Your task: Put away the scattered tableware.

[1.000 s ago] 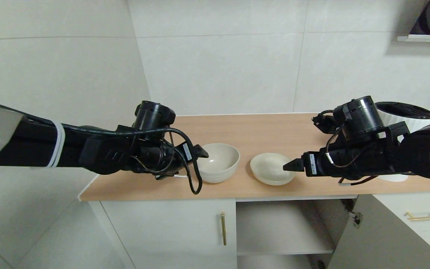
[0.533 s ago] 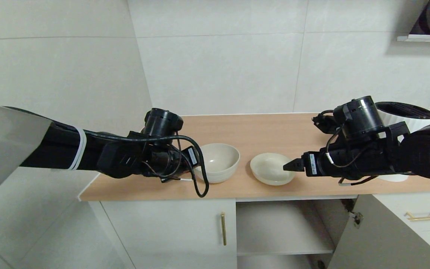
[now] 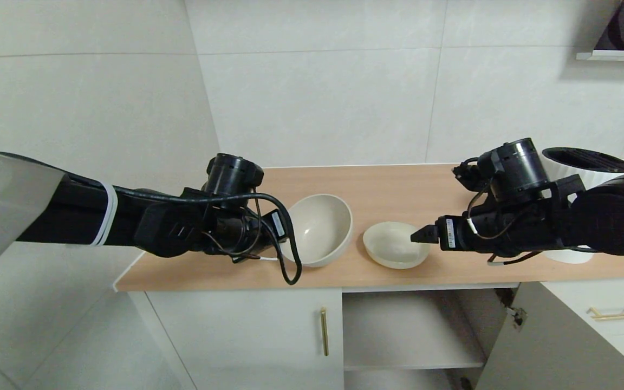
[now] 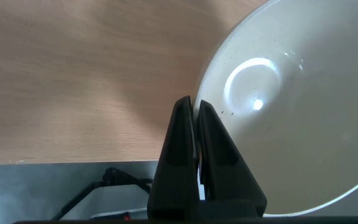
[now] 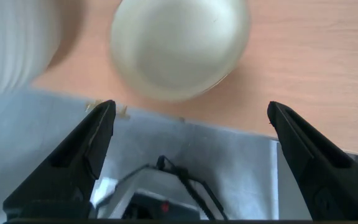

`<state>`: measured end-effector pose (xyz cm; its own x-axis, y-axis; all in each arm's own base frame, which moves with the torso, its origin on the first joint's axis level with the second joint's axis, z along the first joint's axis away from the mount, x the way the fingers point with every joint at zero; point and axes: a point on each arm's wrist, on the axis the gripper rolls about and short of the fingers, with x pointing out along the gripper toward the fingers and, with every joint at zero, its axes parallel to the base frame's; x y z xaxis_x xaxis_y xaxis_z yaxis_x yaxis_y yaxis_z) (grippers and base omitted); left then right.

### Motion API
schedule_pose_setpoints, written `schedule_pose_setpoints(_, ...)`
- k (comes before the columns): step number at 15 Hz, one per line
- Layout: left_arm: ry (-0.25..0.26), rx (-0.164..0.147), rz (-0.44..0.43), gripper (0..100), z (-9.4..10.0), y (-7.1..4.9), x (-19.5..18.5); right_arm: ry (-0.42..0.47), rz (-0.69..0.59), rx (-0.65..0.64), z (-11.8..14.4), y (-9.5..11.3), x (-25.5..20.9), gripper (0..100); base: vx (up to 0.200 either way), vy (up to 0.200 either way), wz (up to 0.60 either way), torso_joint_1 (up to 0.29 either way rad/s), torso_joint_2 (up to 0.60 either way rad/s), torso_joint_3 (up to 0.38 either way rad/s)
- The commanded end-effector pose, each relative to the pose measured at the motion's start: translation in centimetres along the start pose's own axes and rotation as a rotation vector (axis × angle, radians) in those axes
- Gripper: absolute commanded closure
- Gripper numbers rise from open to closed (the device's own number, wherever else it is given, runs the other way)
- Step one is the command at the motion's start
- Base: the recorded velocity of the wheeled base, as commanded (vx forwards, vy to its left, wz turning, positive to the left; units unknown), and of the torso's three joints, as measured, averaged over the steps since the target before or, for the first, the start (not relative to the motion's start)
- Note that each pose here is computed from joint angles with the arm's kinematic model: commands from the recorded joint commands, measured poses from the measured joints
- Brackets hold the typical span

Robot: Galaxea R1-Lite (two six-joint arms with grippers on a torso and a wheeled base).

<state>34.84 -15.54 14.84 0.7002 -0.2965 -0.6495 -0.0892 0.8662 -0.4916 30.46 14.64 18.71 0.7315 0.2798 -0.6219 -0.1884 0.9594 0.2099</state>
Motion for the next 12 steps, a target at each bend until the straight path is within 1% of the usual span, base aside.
schedule_pose_setpoints(1,-0.008,-0.001,-0.007,100,0.1,-0.1,-0.4,0.009,-0.106,0.016,-0.3,0.1,2.7,0,0.000,0.000,0.00,0.000,0.00,0.000)
schedule_pose_setpoints(5,-0.019,-0.003,-0.018,100,0.4,-0.2,-1.4,0.027,-0.182,0.002,-1.2,0.3,5.3,0,0.000,0.000,0.00,0.000,0.00,0.000)
schedule_pose_setpoints(8,-0.029,-0.004,-0.027,100,0.5,-0.4,-1.9,-0.019,-0.207,0.006,-1.6,0.3,7.4,0,0.000,0.000,0.00,0.000,0.00,0.000)
schedule_pose_setpoints(10,-0.035,-0.007,-0.028,100,0.7,-0.3,-2.1,-0.018,-0.214,0.017,-1.7,0.3,8.2,0,0.000,0.000,0.00,0.000,0.00,0.000)
schedule_pose_setpoints(12,-0.034,-0.006,-0.027,100,0.7,-0.3,-2.0,-0.043,-0.234,0.060,-1.3,0.4,8.7,0,0.000,0.000,0.00,0.000,0.00,0.000)
